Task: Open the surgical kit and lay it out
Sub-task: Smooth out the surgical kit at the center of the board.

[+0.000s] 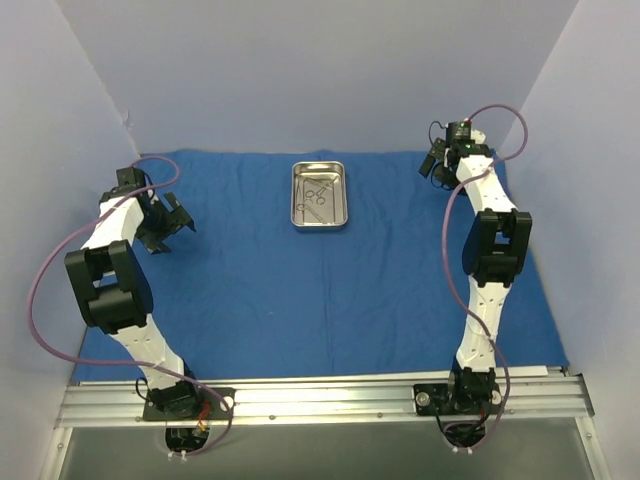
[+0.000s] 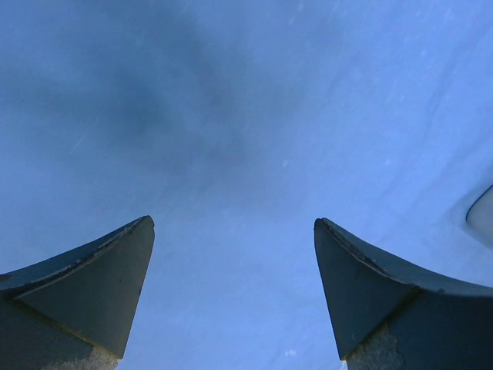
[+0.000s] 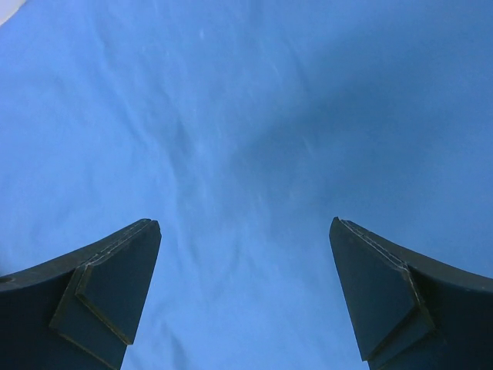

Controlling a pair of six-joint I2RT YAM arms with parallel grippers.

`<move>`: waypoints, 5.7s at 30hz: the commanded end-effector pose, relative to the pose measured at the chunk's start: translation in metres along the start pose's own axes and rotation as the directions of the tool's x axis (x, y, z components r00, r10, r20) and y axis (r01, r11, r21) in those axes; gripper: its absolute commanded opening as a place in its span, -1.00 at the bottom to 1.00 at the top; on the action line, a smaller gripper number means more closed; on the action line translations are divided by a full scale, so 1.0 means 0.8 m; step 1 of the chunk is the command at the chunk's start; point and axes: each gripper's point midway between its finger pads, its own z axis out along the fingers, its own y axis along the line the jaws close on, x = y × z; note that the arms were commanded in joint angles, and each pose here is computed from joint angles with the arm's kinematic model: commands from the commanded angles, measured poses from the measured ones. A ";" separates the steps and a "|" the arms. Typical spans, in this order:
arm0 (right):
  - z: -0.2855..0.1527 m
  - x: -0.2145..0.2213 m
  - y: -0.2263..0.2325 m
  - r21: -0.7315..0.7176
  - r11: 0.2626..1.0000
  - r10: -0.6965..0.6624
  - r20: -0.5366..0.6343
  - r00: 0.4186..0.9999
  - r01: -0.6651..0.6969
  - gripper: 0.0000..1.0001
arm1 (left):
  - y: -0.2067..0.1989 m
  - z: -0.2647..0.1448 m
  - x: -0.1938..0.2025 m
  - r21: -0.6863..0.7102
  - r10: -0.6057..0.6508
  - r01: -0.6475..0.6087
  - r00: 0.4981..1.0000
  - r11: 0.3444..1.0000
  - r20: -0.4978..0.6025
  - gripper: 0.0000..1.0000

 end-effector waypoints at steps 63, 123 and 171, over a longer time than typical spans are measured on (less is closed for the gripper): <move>0.139 -0.134 -0.046 -0.196 0.908 0.401 0.158 0.902 -0.370 0.27 | -0.028 0.052 -0.060 -0.315 0.237 -0.220 0.971 0.923 0.017 0.87; 0.120 0.041 -0.075 0.080 0.992 -0.077 -0.215 0.973 0.096 0.69 | -0.003 0.115 -0.050 -0.351 0.069 -0.153 0.968 0.924 -0.239 0.88; 0.169 0.118 -0.102 0.178 0.983 0.016 -0.291 0.957 0.037 0.71 | -0.070 0.221 -0.099 0.066 0.025 -0.014 0.987 0.998 -0.157 0.93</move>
